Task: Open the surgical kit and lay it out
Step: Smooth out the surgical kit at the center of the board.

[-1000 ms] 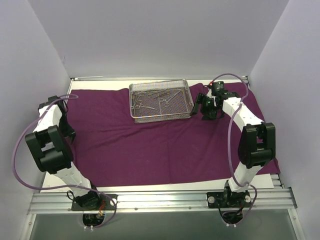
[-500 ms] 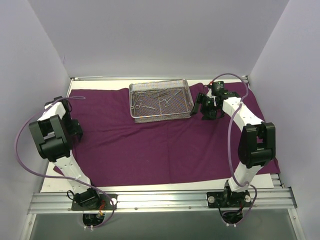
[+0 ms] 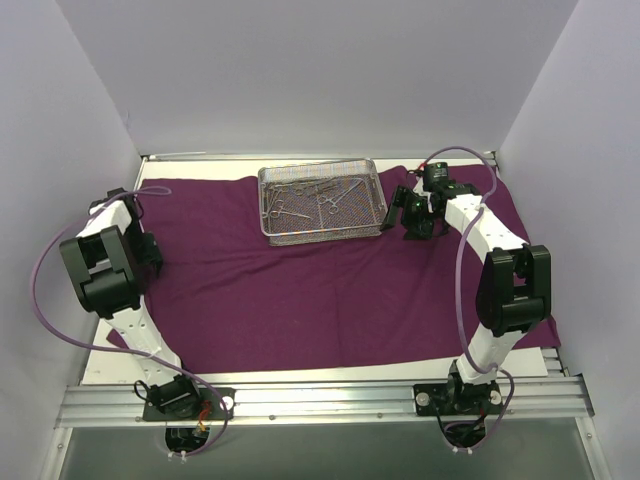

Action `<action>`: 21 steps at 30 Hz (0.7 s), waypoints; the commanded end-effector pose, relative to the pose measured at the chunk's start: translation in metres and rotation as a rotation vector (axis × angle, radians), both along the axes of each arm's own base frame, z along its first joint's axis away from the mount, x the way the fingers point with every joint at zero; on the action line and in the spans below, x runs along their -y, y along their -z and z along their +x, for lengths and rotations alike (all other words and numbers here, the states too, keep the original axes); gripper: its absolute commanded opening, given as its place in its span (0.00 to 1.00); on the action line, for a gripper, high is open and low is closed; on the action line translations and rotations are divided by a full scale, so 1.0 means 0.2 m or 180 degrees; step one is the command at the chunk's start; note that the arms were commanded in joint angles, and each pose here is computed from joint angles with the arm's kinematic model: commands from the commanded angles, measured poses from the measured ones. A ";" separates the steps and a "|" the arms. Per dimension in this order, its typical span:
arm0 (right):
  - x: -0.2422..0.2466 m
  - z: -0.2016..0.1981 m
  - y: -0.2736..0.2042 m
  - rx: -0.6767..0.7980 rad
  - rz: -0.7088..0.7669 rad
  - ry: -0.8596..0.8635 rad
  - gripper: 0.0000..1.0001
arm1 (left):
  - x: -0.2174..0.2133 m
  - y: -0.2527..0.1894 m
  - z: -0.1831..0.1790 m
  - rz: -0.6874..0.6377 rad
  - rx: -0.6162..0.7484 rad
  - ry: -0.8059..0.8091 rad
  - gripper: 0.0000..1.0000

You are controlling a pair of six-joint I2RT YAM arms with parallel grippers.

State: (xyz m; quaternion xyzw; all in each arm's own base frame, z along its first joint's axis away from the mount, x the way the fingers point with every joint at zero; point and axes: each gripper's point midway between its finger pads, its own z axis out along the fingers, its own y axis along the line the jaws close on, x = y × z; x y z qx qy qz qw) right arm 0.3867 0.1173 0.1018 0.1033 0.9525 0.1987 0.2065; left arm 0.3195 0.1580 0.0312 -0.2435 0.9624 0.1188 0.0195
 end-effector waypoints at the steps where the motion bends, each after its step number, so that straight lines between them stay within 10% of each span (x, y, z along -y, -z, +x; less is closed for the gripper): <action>1: -0.02 -0.02 -0.07 0.0086 0.0016 -0.0042 0.68 | 0.05 0.02 0.01 -0.0143 0.0064 -0.0032 0.66; 14: -0.04 0.01 -0.07 0.0116 0.0101 -0.0046 0.68 | 0.08 -0.15 -0.23 0.0040 -0.0238 -0.0503 0.03; 21: -0.07 0.02 -0.07 0.0103 0.0200 -0.0046 0.68 | -0.14 -0.36 -0.47 0.1059 -0.0725 -0.1070 0.02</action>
